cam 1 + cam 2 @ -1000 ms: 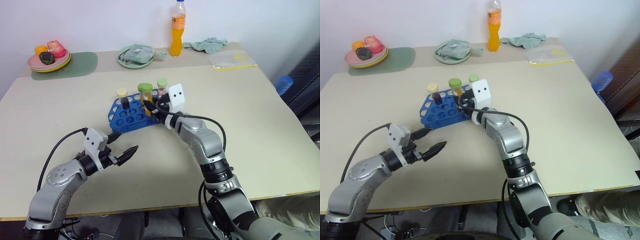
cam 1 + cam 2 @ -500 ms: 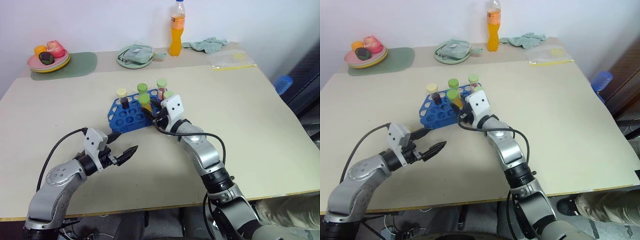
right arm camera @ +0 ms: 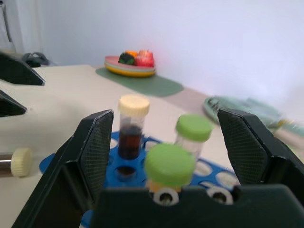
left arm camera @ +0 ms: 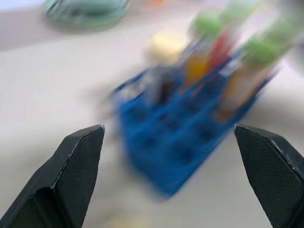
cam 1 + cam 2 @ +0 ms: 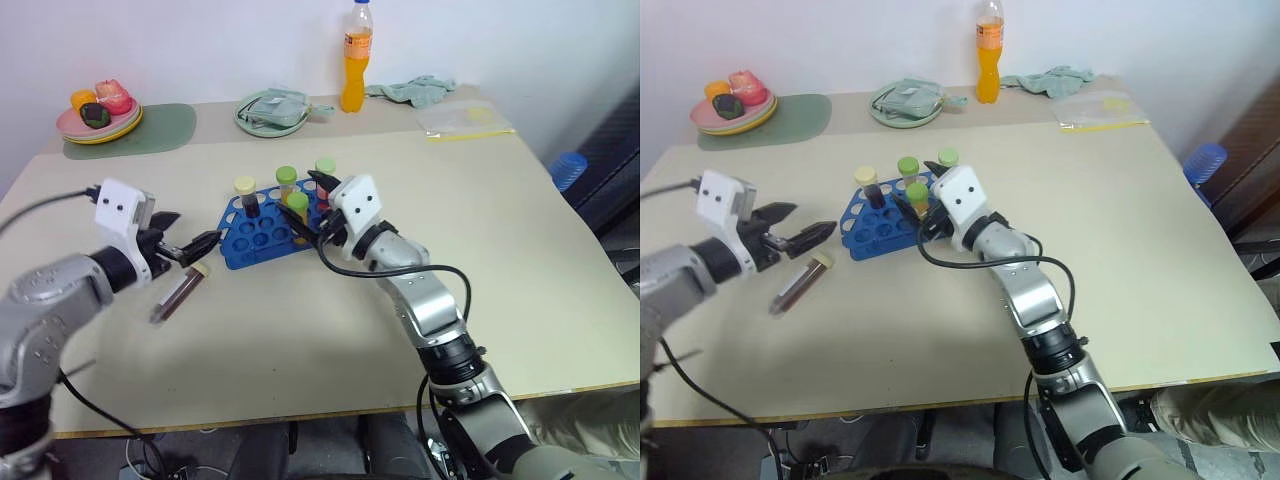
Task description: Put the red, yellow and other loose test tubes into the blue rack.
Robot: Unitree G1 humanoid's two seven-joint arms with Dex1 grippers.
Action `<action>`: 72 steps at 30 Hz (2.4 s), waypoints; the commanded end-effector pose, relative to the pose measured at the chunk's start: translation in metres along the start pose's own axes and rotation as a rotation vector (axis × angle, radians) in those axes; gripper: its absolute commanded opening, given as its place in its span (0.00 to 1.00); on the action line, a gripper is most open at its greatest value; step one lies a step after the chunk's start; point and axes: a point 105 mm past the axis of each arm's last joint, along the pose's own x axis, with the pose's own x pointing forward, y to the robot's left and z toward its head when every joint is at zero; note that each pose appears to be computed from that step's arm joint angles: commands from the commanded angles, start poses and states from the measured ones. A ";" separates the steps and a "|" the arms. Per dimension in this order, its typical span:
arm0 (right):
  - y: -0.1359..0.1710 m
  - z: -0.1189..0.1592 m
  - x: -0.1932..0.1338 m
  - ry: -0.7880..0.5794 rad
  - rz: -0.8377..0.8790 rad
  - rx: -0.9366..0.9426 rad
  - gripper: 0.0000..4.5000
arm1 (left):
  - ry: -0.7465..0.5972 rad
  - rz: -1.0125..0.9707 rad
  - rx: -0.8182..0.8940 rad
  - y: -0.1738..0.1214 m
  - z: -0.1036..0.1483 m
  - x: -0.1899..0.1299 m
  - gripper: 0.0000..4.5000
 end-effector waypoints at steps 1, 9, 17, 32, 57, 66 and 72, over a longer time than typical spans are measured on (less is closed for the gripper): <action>0.001 0.025 -0.015 -0.046 0.111 -0.004 0.85 | 0.350 -0.016 -0.099 0.007 -0.034 0.000 1.00; 0.033 0.005 -0.069 0.189 0.500 -0.009 0.85 | 0.586 -0.060 -0.044 0.004 -0.043 0.018 1.00; 0.040 0.001 -0.072 0.210 0.506 -0.021 0.85 | 0.683 -0.084 -0.001 0.007 -0.058 0.030 1.00; 0.031 -0.010 -0.071 0.228 0.444 -0.023 0.86 | 0.008 0.303 0.135 0.074 0.022 0.015 0.18; 0.021 -0.048 -0.082 0.308 0.272 0.034 0.86 | -0.642 0.231 0.033 -0.094 0.033 0.071 0.18; 0.024 -0.047 -0.079 0.300 0.271 0.037 0.86 | -0.630 0.168 0.003 -0.097 0.029 0.084 0.18; 0.025 -0.047 -0.079 0.300 0.273 0.034 0.86 | -0.623 0.157 -0.004 -0.098 0.024 0.094 0.18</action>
